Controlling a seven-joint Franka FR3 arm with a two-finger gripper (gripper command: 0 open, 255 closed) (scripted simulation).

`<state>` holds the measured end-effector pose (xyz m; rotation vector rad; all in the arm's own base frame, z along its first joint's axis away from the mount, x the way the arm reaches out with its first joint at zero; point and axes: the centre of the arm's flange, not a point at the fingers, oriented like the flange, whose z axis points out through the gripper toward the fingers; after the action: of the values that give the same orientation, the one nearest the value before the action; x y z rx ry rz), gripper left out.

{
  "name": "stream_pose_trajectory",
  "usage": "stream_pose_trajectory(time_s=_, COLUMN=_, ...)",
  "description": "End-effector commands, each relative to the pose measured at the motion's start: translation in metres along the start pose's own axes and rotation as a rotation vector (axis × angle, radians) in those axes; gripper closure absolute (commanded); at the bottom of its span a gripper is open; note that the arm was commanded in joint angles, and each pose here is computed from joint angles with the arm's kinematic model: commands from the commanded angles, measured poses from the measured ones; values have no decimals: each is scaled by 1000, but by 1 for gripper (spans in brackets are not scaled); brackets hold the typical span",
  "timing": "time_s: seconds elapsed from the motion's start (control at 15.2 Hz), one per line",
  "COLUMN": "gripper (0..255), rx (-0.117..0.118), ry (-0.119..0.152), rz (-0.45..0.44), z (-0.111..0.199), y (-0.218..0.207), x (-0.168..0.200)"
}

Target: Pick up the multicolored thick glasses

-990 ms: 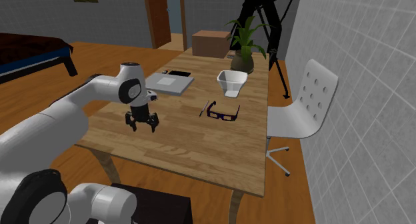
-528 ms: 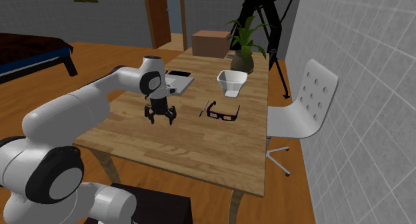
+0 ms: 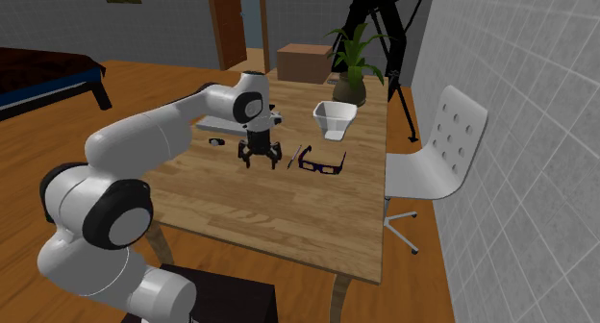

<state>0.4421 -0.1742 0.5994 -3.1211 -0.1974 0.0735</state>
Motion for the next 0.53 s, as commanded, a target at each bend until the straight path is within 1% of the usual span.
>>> stream_pose_trajectory(time_s=0.0, gripper=0, rx=-3, ry=-2, rz=2, z=-7, y=24, x=13)
stream_pose_trajectory(time_s=0.46, gripper=0, rx=-9, ry=-6, rz=12, z=-25, y=102, x=57)
